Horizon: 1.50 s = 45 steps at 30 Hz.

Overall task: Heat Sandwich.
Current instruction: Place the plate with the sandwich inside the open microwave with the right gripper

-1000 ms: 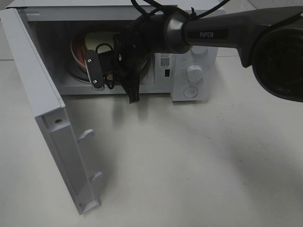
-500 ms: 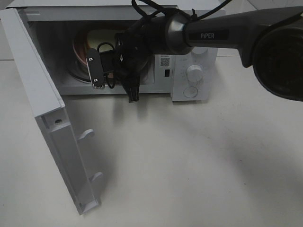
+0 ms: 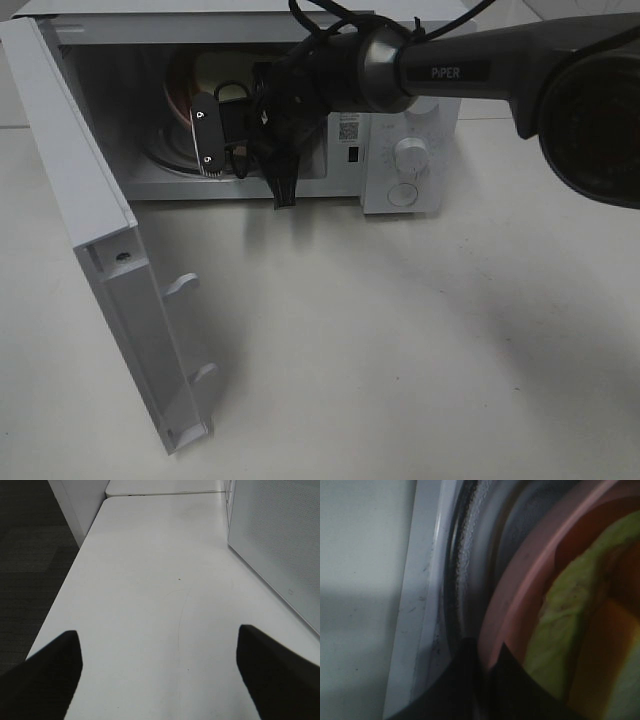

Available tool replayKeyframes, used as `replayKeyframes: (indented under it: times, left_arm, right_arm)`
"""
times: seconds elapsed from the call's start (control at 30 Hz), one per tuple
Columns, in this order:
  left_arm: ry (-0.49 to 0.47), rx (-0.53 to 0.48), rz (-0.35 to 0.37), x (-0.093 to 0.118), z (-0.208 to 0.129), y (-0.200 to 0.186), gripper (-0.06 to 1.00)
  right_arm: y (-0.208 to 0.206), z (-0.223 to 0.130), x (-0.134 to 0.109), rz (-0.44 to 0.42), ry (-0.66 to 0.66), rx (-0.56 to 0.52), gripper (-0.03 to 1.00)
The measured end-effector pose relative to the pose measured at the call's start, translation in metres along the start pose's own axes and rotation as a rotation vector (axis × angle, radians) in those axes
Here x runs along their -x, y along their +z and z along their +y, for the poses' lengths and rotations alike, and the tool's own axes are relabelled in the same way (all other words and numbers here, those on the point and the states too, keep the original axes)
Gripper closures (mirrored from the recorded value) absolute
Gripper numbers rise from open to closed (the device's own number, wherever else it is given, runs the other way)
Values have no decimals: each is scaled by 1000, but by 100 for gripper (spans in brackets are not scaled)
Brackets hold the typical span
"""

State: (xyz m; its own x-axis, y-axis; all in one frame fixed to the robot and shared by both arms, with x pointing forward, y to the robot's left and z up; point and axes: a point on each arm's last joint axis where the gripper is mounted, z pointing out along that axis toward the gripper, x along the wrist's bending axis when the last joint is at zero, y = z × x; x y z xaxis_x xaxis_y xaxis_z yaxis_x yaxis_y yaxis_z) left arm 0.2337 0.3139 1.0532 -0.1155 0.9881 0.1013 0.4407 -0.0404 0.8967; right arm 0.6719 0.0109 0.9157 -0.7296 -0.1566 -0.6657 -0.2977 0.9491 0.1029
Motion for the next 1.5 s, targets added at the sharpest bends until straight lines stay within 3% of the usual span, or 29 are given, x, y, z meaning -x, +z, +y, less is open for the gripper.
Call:
replayKeyframes:
  times: [0.27,0.4,0.6,0.9,1.23,1.5]
  left_arm:
    - [0,0,0,0,0,0,17]
    - [0,0,0,0,0,0,17]
    - [0,0,0,0,0,0,17]
    - [0,0,0,0,0,0,17]
    - [0,0,0,0,0,0,17]
    - [0,0,0,0,0,0,17]
  right_arm:
    - [0,1,4,-41,80,30,89]
    - [0,1,6,-58,88,39,73]
    - [0,2,7,-68,90,46,59]
    - [-4,2,9,-69,119,47,52]
    - [-30,-3,-2,-8,143,24,45]
    - [-48,1,-14,37,165,27,30]
